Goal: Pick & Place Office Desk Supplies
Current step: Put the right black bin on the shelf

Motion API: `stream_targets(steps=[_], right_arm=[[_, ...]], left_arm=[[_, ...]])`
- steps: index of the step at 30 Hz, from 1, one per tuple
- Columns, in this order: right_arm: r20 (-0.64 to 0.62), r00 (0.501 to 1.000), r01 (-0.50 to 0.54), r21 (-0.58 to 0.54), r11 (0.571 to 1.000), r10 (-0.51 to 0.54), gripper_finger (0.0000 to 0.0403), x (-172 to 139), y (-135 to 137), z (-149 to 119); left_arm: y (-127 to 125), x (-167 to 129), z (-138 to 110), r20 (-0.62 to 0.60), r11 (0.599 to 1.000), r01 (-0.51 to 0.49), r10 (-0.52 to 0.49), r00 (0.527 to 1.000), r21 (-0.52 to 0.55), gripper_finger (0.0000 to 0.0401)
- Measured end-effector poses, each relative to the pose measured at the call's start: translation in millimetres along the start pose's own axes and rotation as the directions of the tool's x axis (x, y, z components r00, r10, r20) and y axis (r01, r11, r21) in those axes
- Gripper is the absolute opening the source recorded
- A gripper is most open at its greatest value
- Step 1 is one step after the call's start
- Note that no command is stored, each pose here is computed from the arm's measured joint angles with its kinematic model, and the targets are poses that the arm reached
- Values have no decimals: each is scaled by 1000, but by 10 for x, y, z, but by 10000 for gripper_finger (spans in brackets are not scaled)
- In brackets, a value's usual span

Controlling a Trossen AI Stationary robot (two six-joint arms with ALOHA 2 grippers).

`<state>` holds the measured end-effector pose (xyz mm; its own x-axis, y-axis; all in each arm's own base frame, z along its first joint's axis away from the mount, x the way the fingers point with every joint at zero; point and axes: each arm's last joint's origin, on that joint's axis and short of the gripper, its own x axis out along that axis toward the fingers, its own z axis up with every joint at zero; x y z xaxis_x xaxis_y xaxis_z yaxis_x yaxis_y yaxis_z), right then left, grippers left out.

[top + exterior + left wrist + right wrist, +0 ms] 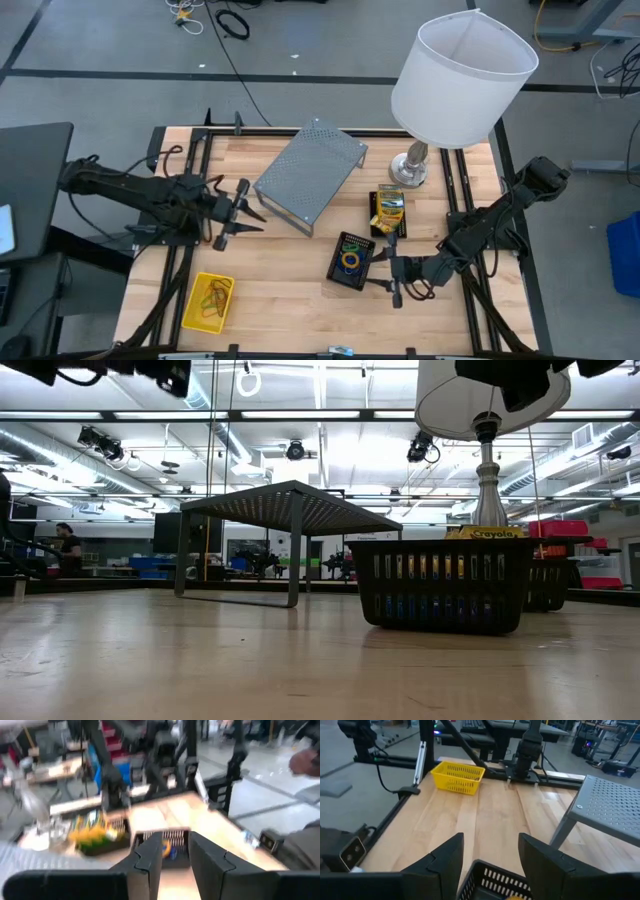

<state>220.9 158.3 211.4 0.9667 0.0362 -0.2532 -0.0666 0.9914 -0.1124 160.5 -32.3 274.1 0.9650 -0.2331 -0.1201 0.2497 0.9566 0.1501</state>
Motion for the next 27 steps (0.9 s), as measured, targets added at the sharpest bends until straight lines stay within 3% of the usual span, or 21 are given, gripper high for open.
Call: stream_targets(steps=[3,5,8,10,12,14,21,27], right_arm=[[-21,1000,16,-10,1000,-16,194,25,-43,-25],[15,999,29,18,999,-29,194,40,-90,-62],[160,987,-19,34,999,13,194,42,-144,-178],[295,953,-79,34,996,66,194,-44,-170,-209],[376,923,-98,31,995,79,194,-176,-213,-272],[391,918,-84,22,996,69,194,-307,-257,-373],[241,966,78,72,994,-93,194,-550,-462,-718],[23,987,157,72,985,-159,194,-615,-587,-854]], left_arm=[[-14,60,-158,-31,1000,-20,19,999,-8,103],[-35,99,-358,38,999,-41,41,998,-4,103],[-56,38,-657,216,996,-92,92,972,-10,103],[-62,-68,-832,311,988,-154,156,938,-31,103],[-52,-111,-902,330,978,-201,210,920,-59,103],[-54,-100,-915,288,978,-198,207,935,-60,103],[-63,-59,-951,226,984,-171,176,958,-42,103],[-63,-47,-996,175,982,-183,190,966,-55,103]])
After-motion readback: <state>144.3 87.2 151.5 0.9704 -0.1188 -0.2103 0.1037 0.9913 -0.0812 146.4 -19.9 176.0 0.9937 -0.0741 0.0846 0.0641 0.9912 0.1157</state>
